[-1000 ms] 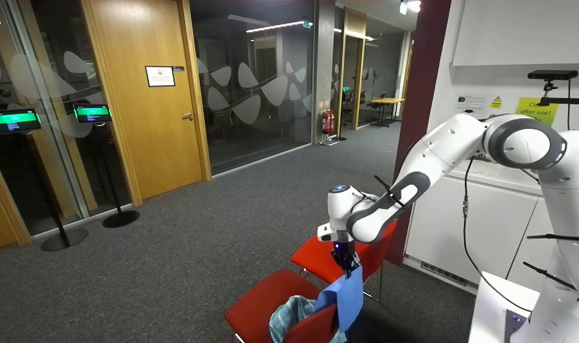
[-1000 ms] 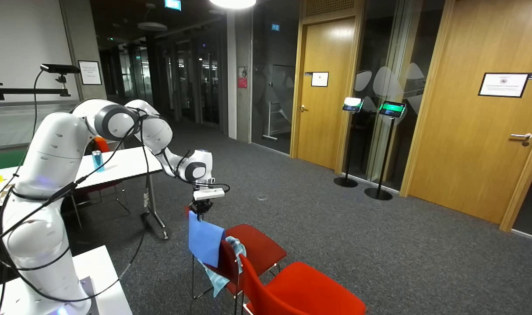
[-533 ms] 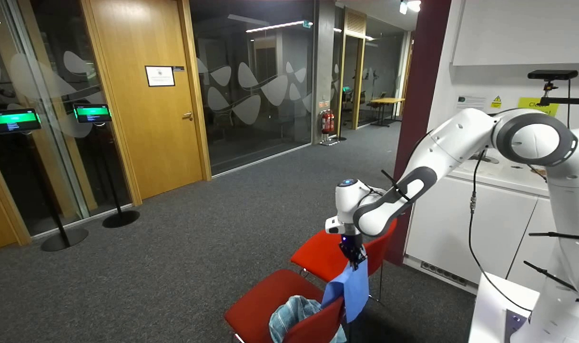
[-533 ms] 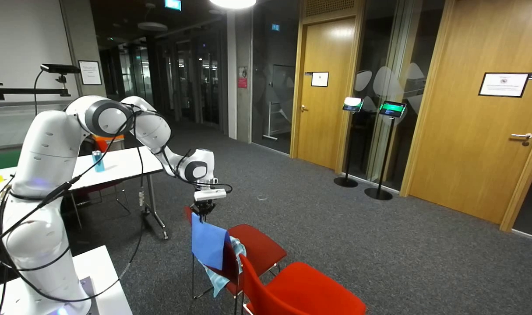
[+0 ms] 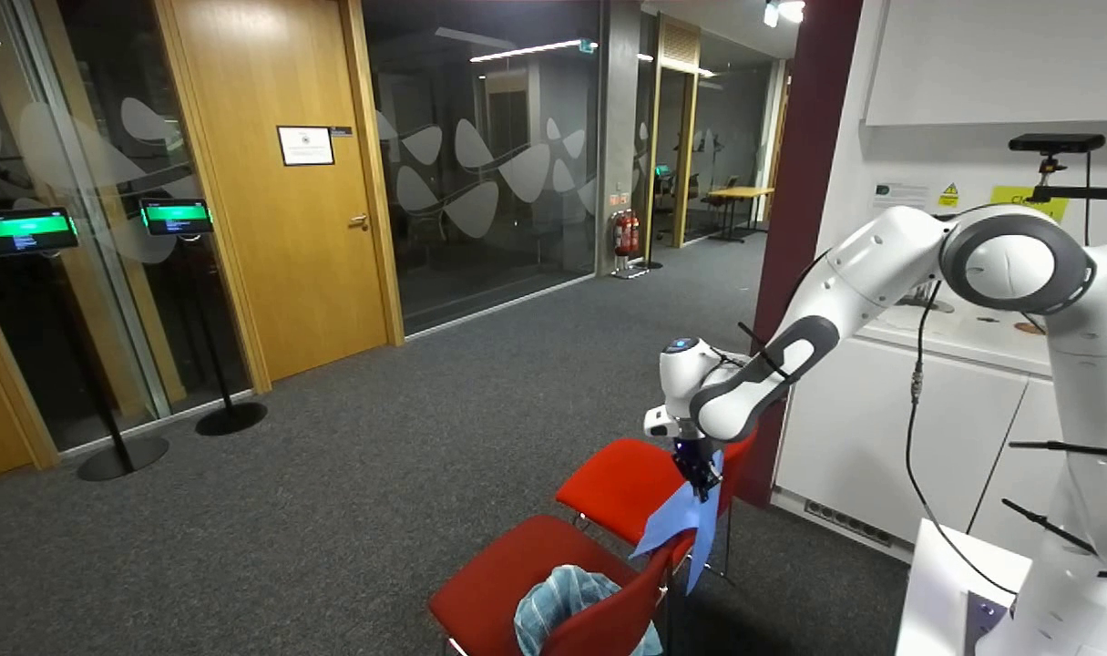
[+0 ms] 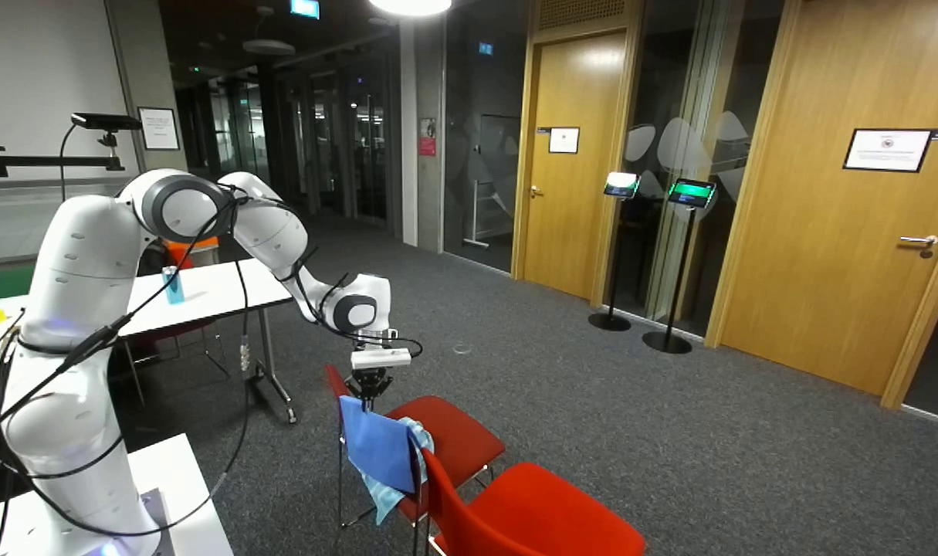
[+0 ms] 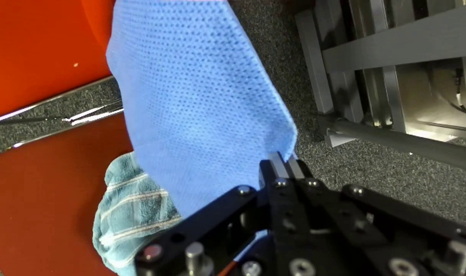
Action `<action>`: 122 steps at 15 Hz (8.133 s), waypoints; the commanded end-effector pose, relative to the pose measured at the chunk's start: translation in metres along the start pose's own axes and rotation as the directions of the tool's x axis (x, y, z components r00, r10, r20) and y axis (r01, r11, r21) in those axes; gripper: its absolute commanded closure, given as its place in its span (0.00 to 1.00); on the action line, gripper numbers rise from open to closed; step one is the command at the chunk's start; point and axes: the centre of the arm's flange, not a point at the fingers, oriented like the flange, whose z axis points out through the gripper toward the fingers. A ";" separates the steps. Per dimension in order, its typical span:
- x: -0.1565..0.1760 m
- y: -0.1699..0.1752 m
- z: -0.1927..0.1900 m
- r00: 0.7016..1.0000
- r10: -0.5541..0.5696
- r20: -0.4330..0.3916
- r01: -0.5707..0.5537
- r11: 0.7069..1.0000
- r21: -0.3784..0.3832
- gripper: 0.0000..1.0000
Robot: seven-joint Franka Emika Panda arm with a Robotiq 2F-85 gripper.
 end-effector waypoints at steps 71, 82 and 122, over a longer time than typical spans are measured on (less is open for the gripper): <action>-0.169 -0.017 -0.006 0.776 0.622 -0.105 -0.624 0.781 0.019 1.00; -0.202 0.006 -0.001 0.737 0.665 -0.122 -0.666 0.745 0.034 1.00; -0.285 0.005 -0.047 0.490 0.811 -0.320 -0.870 0.481 -0.113 1.00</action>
